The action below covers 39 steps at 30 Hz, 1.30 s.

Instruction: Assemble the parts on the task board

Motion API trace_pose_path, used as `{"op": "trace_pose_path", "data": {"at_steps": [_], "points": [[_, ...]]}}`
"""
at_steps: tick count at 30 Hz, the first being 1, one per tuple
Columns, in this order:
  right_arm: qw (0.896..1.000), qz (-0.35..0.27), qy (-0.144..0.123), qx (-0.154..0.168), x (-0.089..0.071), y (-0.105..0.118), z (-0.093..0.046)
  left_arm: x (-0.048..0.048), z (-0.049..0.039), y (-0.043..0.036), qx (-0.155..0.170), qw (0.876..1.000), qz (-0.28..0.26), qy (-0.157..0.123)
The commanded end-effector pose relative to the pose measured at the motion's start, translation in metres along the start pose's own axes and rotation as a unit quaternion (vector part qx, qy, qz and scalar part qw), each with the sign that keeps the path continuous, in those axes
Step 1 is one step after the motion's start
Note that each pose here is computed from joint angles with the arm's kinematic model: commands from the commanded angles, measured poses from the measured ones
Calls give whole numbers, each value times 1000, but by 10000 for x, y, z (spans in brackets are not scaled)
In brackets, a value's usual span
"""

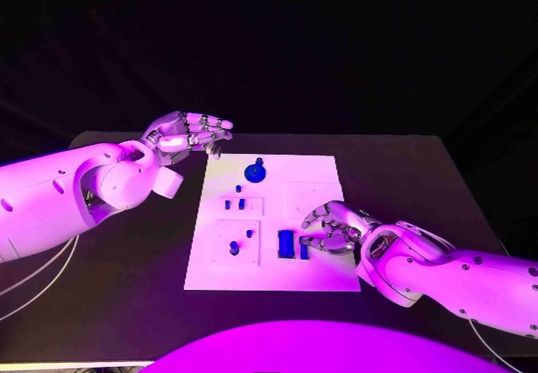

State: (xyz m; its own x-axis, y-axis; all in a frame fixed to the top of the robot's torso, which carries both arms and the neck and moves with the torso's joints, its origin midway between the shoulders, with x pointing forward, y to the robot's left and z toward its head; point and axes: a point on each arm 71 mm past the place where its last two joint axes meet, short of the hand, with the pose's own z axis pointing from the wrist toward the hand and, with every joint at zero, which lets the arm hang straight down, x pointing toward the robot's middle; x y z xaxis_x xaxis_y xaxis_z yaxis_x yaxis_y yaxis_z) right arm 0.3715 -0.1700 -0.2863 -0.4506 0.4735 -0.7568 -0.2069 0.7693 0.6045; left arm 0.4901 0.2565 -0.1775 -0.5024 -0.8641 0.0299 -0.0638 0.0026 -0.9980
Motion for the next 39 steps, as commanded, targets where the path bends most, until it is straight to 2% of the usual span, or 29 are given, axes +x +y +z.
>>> {"op": "trace_pose_path", "data": {"at_steps": [1,8,16,26,32,35,39], "points": [[1000,-9,5,4,19,-6,18,16,3,-7,2,1000,-3,7],[999,-27,17,9,61,-30,60,16,3,-7,2,1000,-3,7],[999,-44,17,7,90,-41,84,15,2,-7,2,1000,-3,8],[999,-41,1,-5,83,-20,79,19,6,-6,2,1000,-4,8],[999,3,-32,-42,2,26,25,22,12,-7,5,1000,-4,7],[996,46,-51,-65,-111,51,14,18,17,-11,10,1000,-5,2],[989,104,-66,-78,-300,43,66,1,25,-7,17,1000,-8,-9]]}}
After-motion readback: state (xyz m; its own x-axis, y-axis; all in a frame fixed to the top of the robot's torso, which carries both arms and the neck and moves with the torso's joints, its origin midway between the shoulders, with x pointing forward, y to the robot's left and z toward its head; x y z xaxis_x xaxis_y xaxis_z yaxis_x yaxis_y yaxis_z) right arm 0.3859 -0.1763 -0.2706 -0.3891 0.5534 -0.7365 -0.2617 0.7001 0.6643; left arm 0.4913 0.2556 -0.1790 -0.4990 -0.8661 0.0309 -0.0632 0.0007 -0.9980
